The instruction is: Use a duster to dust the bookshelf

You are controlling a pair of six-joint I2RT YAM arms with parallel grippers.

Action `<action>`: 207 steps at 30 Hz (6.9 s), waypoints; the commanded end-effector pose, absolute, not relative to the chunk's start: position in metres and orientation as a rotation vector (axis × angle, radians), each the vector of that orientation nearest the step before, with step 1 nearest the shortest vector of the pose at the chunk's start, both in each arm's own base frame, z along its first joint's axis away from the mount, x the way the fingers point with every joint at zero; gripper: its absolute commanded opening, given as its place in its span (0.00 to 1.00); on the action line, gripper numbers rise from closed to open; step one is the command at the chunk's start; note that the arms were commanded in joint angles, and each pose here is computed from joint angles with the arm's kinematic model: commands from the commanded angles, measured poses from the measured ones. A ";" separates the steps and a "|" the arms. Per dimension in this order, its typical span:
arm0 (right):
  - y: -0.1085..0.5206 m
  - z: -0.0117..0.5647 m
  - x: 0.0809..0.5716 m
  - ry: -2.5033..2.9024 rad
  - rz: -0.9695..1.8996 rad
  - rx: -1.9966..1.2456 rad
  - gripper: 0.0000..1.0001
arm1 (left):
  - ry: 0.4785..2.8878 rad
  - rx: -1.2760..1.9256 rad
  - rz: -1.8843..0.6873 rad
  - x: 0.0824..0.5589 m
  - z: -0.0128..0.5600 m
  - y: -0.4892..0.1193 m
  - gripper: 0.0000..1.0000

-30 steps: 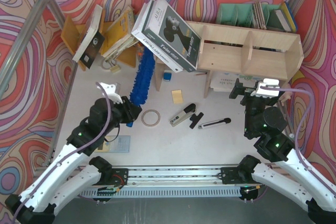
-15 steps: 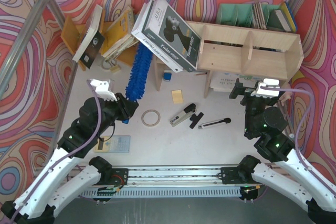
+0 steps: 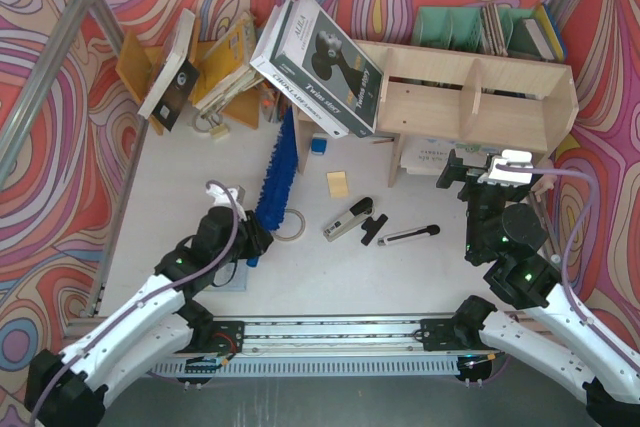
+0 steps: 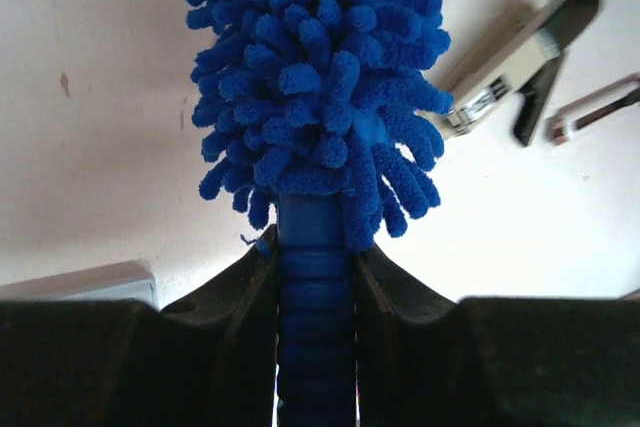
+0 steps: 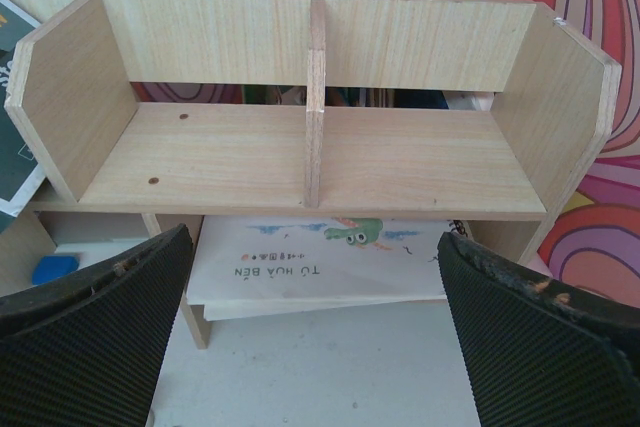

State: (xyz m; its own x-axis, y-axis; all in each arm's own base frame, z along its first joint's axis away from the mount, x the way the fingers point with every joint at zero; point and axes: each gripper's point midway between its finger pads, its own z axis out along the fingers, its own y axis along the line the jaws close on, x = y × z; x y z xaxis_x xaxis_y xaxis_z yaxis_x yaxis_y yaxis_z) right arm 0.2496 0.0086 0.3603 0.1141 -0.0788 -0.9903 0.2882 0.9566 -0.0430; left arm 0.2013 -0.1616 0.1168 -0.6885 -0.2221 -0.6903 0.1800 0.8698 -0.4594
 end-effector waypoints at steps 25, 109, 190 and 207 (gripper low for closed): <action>0.008 0.364 0.249 1.422 -0.255 0.190 0.99 | 1.829 -0.014 -0.504 0.219 0.311 -0.119 0.00; 0.003 0.370 0.241 1.398 -0.228 0.208 0.99 | 1.308 0.818 -0.925 0.155 0.339 -0.348 0.00; 0.028 0.326 0.244 1.378 0.430 1.042 0.00 | 1.479 0.752 -0.792 0.126 0.264 -0.357 0.98; 0.013 0.282 0.227 1.317 0.497 1.320 0.00 | 1.424 0.113 -0.372 0.184 0.338 -0.157 0.98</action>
